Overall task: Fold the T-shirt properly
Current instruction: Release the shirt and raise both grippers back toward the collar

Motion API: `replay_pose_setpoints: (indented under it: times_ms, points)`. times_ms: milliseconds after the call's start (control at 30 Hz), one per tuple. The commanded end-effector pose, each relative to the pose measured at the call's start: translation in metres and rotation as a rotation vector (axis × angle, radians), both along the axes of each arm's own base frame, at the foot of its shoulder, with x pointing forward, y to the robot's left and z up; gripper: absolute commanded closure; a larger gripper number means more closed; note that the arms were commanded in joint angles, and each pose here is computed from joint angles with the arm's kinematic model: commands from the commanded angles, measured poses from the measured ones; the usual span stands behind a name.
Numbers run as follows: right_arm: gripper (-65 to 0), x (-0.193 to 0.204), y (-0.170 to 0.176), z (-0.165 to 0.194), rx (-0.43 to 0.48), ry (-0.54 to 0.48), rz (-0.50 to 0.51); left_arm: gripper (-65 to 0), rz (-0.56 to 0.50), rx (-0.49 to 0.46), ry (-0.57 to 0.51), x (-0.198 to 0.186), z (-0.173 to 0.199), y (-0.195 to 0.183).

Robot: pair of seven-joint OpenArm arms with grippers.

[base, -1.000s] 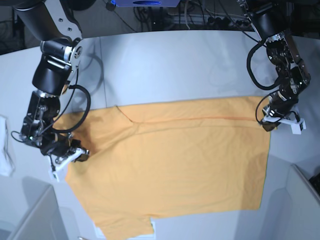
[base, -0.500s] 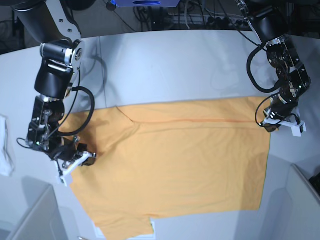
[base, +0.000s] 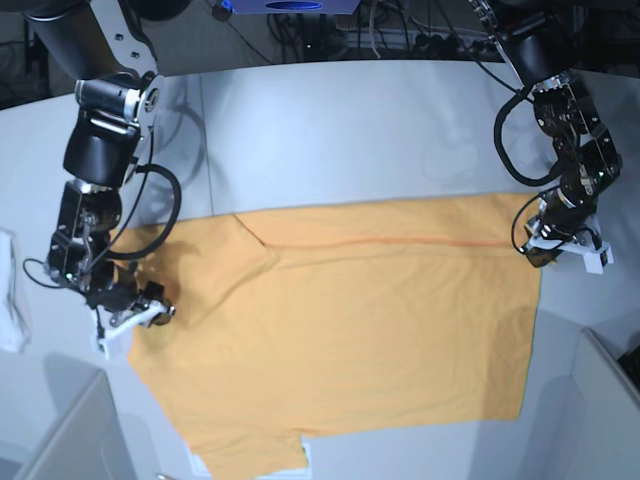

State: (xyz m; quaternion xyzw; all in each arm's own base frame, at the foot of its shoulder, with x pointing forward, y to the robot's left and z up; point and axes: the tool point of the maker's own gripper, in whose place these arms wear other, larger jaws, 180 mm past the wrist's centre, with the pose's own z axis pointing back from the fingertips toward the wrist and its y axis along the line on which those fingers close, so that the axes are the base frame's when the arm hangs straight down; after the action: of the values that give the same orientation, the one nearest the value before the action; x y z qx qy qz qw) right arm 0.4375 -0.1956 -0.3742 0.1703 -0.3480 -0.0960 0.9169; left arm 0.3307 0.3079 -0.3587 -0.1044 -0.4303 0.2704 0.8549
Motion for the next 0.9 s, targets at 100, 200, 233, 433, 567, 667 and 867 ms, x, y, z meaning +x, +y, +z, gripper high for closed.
replay_pose_setpoints:
  times_ms: [100, 200, 233, 433, 567, 667, 867]
  points:
    - [-17.3, 0.015, -0.021, 0.037, -0.033, -0.148, -0.068, -43.3, 0.011, 0.014, -0.100, 0.026, 0.031, 0.009]
    - [-17.4, 0.004, -0.033, 0.048, -0.065, -0.205, -0.143, -55.0, 0.032, 0.014, -0.121, 0.028, 0.038, 0.015]
    - [-17.4, -0.002, -0.041, 0.053, -0.075, -0.231, -0.179, -56.1, 0.047, 0.017, -0.136, 0.027, 0.044, 0.020]
    - [-17.6, -0.048, -0.075, 0.074, -0.067, -0.332, -0.368, -56.3, 0.145, 0.064, -0.179, -0.022, 0.060, 0.047]
    - [-17.7, -0.069, -0.080, 0.061, -0.052, -0.283, -0.406, -56.3, 0.103, 0.008, -0.217, -0.047, 0.057, 0.040]
    - [-25.5, -0.088, -0.082, 0.043, -0.003, -0.214, -0.459, -56.3, 0.119, -0.039, -0.199, -0.071, 0.045, 0.043]
    - [-37.7, -0.125, -0.085, 0.007, 0.117, -0.093, -0.596, -56.3, 0.126, -0.055, -0.128, -0.093, 0.022, 0.042]
